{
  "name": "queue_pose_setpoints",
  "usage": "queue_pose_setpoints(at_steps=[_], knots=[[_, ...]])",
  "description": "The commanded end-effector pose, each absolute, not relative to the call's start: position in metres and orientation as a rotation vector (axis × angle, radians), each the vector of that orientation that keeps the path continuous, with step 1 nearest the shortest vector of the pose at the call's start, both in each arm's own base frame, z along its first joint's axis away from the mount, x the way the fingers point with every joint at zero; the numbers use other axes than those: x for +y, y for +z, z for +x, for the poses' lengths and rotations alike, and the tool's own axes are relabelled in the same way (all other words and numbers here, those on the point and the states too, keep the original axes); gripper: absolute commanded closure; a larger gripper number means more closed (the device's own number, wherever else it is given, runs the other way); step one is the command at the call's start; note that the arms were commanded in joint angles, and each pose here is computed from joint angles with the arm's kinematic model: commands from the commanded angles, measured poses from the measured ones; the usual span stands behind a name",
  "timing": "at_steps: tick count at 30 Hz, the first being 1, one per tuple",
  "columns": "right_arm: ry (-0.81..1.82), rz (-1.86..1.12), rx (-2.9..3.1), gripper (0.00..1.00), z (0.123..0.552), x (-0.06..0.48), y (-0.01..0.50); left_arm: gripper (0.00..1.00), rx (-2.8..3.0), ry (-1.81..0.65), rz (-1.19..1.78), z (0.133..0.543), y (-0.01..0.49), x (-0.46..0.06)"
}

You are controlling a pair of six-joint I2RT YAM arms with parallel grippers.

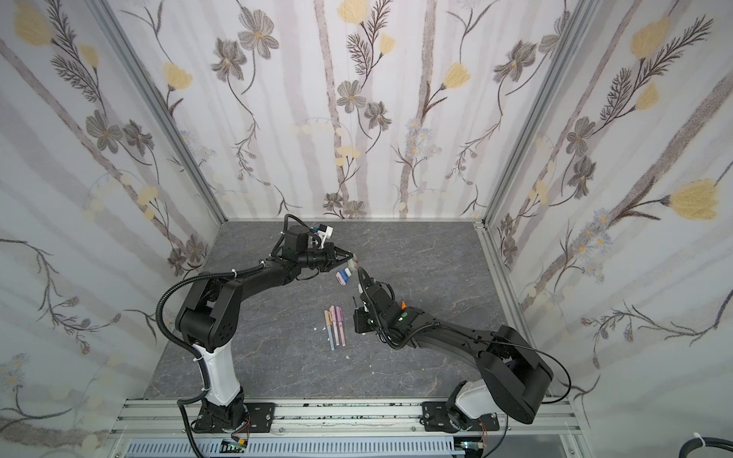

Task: Remove pen caps from pens
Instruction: Open the pen cap on the pen, then place the pen at the center of the table.

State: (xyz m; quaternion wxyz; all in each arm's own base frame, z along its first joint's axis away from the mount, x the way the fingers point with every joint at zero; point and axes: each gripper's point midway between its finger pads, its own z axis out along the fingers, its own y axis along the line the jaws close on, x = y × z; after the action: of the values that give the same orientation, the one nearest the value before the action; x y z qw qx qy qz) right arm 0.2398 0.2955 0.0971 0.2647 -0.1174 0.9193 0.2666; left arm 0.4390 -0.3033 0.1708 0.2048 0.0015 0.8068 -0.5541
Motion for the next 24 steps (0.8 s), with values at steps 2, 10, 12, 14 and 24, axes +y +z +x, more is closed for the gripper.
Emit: queue_pose_setpoints(at_steps=[2,10,12,14,24], knots=[[0.674,-0.277,2.52,1.0,0.23,0.287,0.082,1.0,2.282,-1.454,-0.019,0.449,0.162,-0.279],[0.426,-0.268,2.599,1.0,0.236,0.269,0.053,1.0,2.354,-1.362,-0.11,0.422,0.128,-0.22],[0.376,-0.273,2.603,1.0,0.242,0.27,0.052,1.0,2.368,-1.342,-0.124,0.413,0.121,-0.209],[0.324,-0.282,2.614,0.98,0.244,0.269,0.047,1.0,2.38,-1.326,-0.142,0.405,0.114,-0.201],[0.16,-0.299,2.65,0.9,0.253,0.265,0.031,1.0,2.404,-1.343,-0.191,0.382,0.092,-0.193]])
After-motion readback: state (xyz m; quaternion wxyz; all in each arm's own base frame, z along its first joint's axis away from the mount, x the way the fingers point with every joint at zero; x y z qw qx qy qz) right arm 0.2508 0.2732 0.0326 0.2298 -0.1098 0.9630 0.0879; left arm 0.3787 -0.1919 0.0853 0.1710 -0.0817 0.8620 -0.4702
